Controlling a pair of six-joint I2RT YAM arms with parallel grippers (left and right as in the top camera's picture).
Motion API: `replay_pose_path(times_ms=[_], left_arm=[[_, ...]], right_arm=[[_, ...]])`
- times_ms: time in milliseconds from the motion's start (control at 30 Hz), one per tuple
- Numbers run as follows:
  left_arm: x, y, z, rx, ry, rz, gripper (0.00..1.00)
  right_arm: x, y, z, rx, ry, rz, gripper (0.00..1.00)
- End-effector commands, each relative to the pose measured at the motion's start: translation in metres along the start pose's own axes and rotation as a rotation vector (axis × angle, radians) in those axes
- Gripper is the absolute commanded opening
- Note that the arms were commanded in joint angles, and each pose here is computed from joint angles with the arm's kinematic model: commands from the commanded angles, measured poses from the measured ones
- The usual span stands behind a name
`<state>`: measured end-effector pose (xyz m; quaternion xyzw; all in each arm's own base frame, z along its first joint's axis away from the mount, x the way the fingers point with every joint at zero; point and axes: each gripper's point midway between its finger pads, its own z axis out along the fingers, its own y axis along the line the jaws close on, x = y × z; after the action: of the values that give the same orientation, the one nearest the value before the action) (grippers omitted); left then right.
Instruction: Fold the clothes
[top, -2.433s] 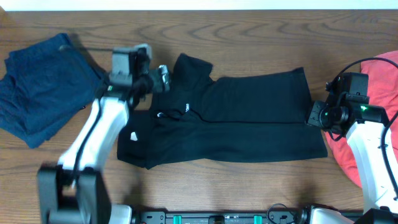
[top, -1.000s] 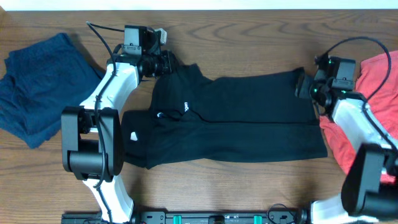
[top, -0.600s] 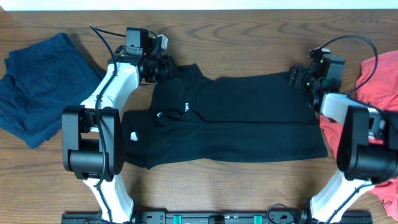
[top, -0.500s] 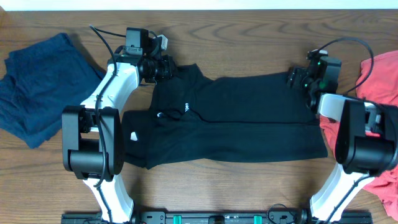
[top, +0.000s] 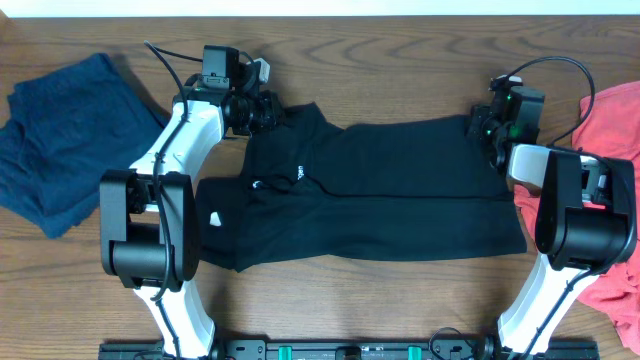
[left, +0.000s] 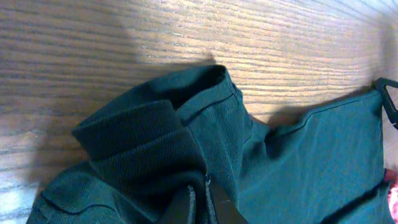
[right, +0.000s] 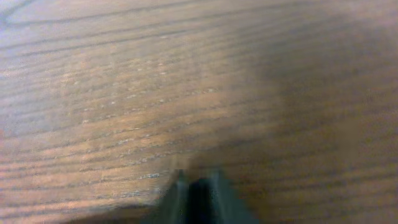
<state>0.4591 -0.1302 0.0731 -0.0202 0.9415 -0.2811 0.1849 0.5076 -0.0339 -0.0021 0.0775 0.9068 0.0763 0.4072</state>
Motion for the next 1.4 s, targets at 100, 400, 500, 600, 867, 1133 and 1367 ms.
replay_pose_path(times_ms=[100,400,500,600,867,1133,1367], left_arm=[[0.0,0.0,0.0,0.004,0.006,0.003,0.06],[0.004,-0.02,-0.036,0.005,0.001,0.006,0.06],[0.022,-0.027,-0.057,-0.009,0.053,-0.025,0.06],[0.051,-0.028,-0.077,-0.044,0.144,-0.077,0.06],[0.117,-0.014,-0.105,-0.175,0.378,-0.178,0.06],[0.158,-0.006,-0.114,-0.213,0.53,-0.229,0.06],[0.172,0.018,-0.105,-0.298,0.542,-0.215,0.07]], right_arm=[[0.043,-0.003,0.002,0.016,0.134,0.055,0.01],[-0.019,-0.009,-0.069,0.092,0.062,0.076,0.01],[-0.022,-0.004,-0.101,0.101,0.097,0.083,0.01],[-0.001,-0.009,-0.129,0.162,0.206,0.09,0.01],[0.07,-0.037,-0.175,0.365,0.522,0.084,0.01],[0.088,-0.06,-0.2,0.529,0.619,0.055,0.01],[0.09,-0.061,-0.202,0.534,0.629,0.054,0.01]])
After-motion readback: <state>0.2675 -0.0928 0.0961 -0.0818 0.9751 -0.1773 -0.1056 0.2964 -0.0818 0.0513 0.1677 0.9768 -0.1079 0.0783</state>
